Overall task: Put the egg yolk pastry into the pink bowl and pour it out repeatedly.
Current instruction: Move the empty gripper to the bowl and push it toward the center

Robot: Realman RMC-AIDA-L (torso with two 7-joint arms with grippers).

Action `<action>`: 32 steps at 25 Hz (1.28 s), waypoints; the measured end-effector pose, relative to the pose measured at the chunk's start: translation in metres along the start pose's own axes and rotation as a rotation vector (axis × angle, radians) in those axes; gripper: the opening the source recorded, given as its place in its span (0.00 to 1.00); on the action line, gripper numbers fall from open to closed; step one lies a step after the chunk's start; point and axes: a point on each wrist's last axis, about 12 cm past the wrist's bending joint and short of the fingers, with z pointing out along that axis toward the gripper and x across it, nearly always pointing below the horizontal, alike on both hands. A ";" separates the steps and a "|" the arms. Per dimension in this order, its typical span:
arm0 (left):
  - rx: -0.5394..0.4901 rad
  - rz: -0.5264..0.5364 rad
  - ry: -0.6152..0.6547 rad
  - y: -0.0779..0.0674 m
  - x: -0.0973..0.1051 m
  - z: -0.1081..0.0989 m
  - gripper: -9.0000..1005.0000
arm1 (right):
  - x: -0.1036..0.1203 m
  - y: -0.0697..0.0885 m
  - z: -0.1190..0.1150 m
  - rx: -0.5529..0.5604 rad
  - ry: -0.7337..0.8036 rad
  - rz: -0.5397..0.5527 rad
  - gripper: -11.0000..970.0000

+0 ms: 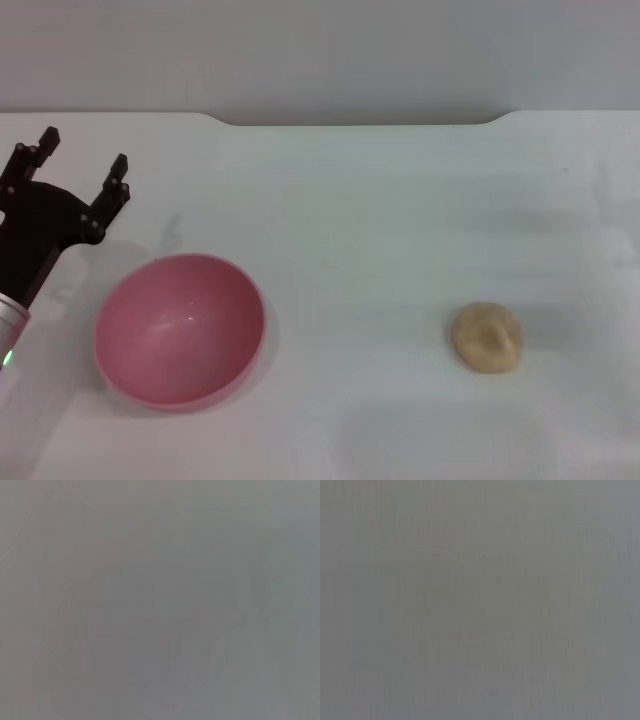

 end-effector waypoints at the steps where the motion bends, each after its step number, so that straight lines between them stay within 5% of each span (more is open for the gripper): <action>1: -0.007 -0.011 0.000 0.001 0.000 0.001 0.74 | -0.001 0.000 0.001 -0.001 -0.002 0.000 0.58; 6: -0.061 -0.207 -0.022 0.020 -0.006 0.019 0.74 | -0.003 0.001 0.005 -0.008 -0.010 -0.003 0.58; 11: -0.005 -0.381 -0.027 0.050 -0.023 0.056 0.74 | -0.004 0.003 0.009 -0.016 -0.017 -0.004 0.58; 17: 0.137 -0.396 0.058 0.067 -0.063 0.109 0.74 | -0.004 0.003 0.009 -0.016 -0.014 -0.008 0.57; 22: 0.254 -0.428 0.188 0.082 -0.100 0.133 0.74 | -0.004 0.003 0.008 -0.014 -0.014 -0.010 0.57; 24: 0.342 -0.459 0.267 0.088 -0.120 0.137 0.74 | -0.005 0.002 0.009 -0.014 -0.017 -0.013 0.57; 32: 0.439 -0.487 0.546 0.106 -0.165 0.117 0.74 | -0.006 0.000 0.012 -0.017 -0.017 -0.024 0.57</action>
